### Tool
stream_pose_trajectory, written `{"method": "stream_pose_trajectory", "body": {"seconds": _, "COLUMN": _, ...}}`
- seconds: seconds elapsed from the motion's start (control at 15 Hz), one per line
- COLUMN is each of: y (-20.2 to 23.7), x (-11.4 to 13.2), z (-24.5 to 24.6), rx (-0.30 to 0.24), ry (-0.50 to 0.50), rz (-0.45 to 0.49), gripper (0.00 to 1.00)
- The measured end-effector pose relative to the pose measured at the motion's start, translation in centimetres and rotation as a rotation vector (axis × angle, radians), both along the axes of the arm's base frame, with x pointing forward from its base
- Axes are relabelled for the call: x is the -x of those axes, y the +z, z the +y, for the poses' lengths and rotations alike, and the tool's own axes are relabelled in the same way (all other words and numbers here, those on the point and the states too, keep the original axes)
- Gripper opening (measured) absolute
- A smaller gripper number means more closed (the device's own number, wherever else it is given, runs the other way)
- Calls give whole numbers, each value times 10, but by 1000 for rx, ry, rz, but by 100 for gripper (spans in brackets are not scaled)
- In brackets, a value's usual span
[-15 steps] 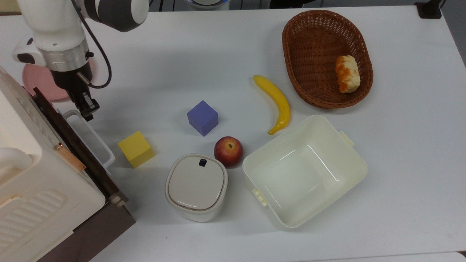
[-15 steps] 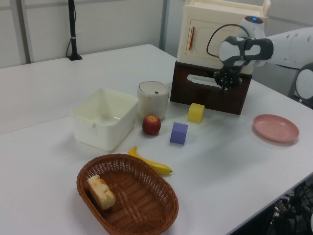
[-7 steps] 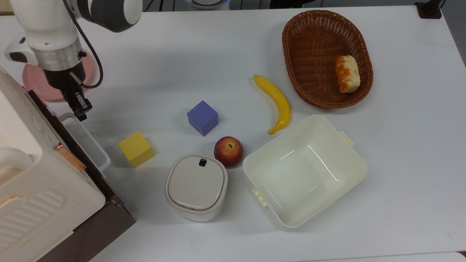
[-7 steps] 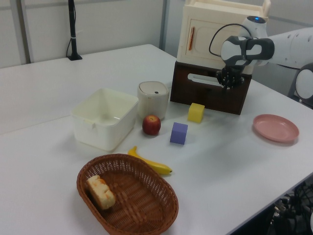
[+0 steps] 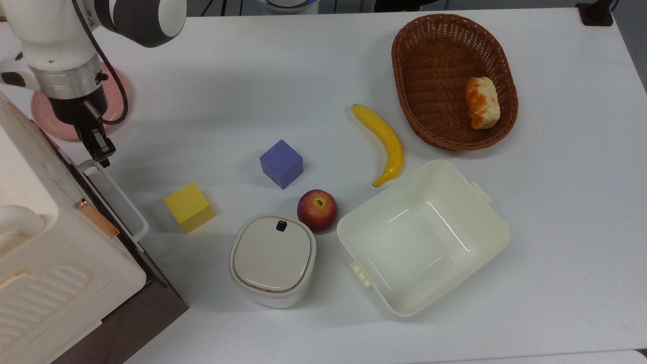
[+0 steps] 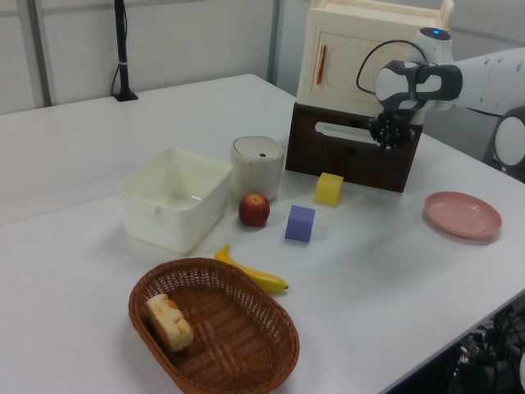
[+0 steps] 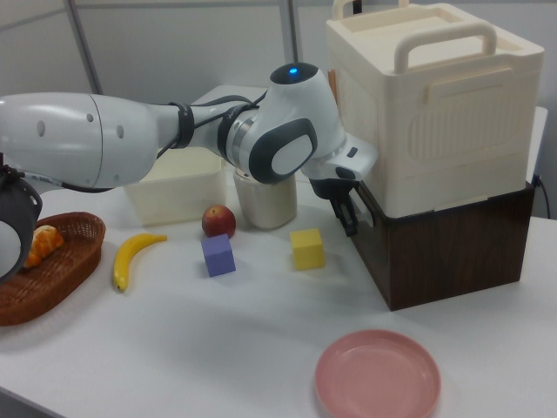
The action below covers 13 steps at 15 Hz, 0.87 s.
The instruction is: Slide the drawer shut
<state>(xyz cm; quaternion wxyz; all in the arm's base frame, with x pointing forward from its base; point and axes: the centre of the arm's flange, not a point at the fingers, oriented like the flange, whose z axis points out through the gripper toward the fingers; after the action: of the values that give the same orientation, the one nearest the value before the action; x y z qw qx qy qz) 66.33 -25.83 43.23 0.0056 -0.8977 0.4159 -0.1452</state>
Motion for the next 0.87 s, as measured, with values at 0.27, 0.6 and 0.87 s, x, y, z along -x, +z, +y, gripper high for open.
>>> {"method": "stream_pose_trajectory", "body": {"seconds": 0.27, "y": 1, "x": 1, "z": -3, "rx": -5, "ry": -7, "rz": -4, "gripper": 1}}
{"method": "stream_pose_trajectory", "body": {"seconds": 0.6, "y": 2, "x": 3, "z": -10, "rx": -6, "ry": -18, "rz": -6, "gripper": 1}}
{"method": "stream_pose_trajectory", "body": {"seconds": 0.87, "y": 2, "x": 3, "z": -10, "rx": -5, "ry": -14, "rz": -6, "gripper": 1}}
